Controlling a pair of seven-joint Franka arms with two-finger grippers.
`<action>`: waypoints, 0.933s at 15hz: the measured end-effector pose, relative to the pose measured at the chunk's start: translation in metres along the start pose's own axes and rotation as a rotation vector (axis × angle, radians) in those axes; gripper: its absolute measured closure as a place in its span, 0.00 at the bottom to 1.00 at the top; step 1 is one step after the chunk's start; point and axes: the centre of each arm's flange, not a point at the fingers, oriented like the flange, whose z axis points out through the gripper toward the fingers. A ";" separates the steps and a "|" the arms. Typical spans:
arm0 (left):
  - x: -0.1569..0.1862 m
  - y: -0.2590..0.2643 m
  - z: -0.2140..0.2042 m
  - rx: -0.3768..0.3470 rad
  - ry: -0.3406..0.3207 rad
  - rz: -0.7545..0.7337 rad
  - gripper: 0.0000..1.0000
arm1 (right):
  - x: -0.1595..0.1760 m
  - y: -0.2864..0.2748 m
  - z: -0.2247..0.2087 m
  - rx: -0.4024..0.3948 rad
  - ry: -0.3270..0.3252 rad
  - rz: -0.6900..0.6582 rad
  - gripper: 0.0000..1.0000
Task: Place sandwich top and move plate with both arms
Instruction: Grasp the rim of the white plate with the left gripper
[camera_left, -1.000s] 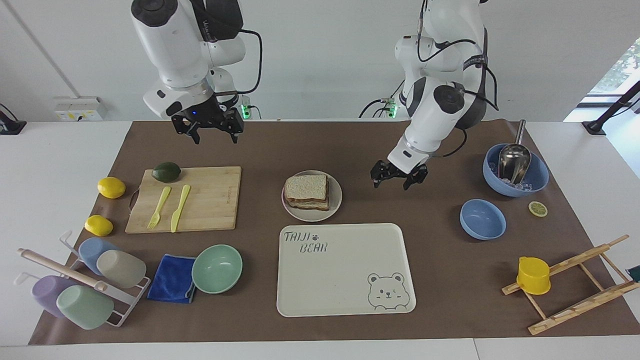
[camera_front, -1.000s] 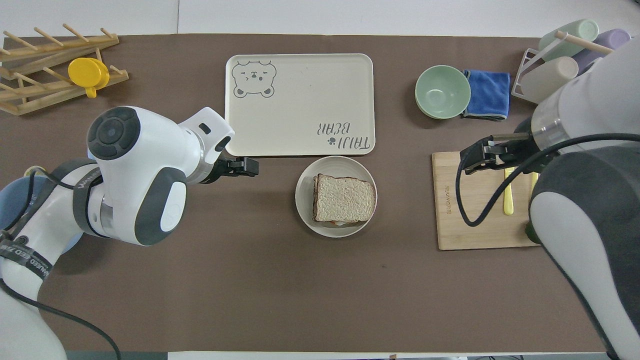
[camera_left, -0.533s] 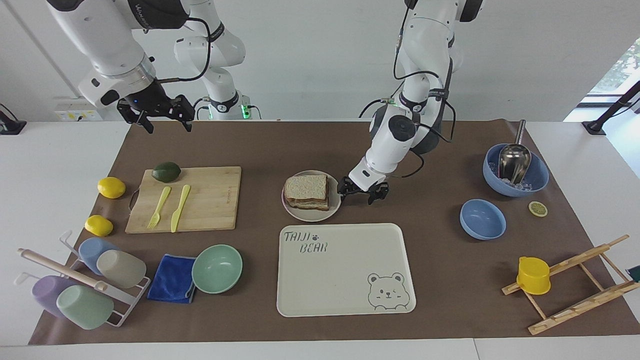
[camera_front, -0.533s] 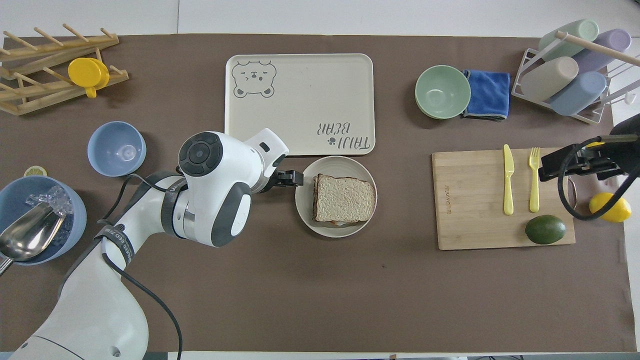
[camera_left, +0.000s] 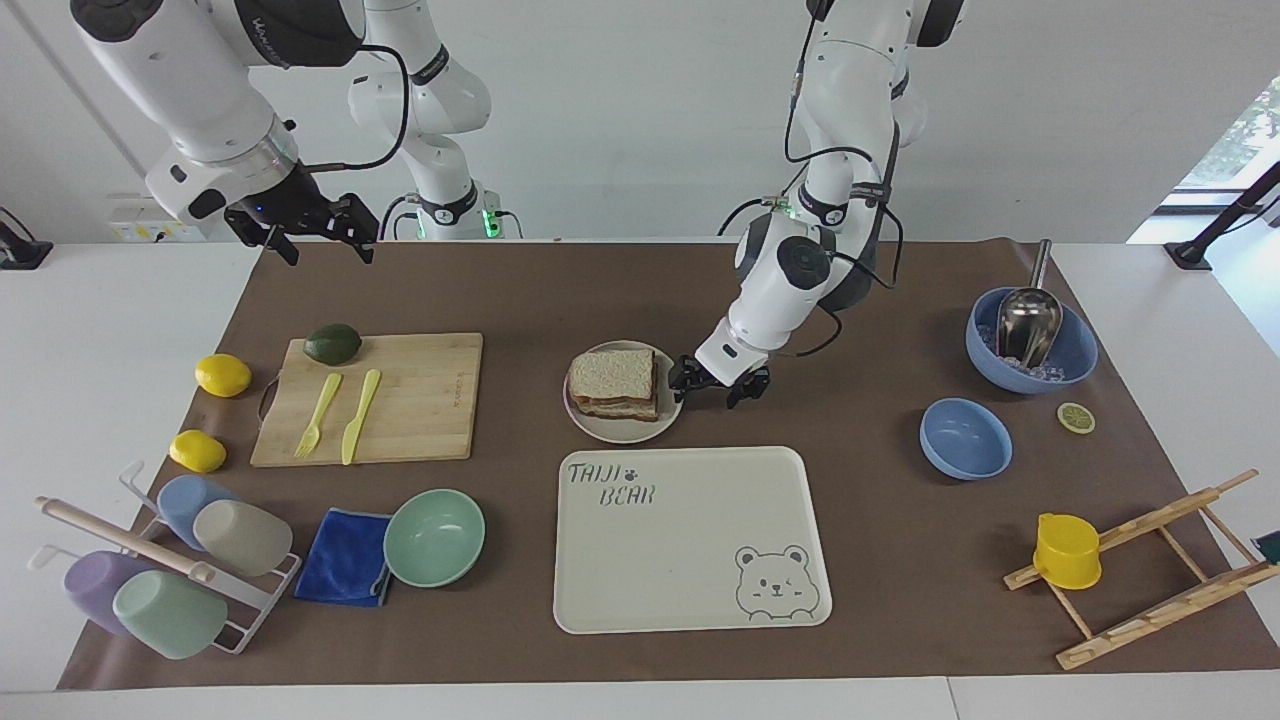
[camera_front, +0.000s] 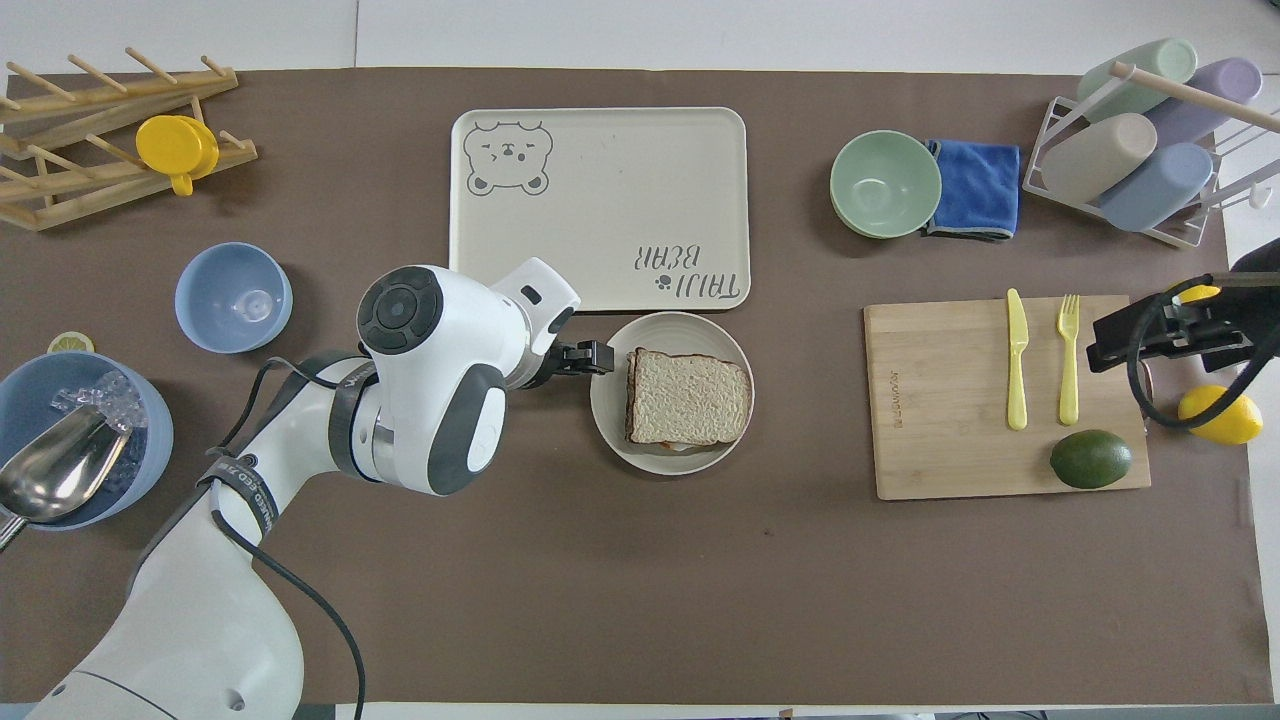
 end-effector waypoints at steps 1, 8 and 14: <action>-0.001 0.001 0.001 0.001 -0.003 0.002 0.09 | 0.003 0.001 0.003 0.000 -0.007 0.002 0.00; -0.007 0.009 0.005 0.000 -0.009 -0.008 0.28 | 0.009 0.005 0.009 -0.013 -0.038 -0.020 0.00; -0.013 0.021 0.008 -0.002 -0.006 -0.015 0.37 | 0.008 0.039 0.007 0.000 -0.030 -0.029 0.00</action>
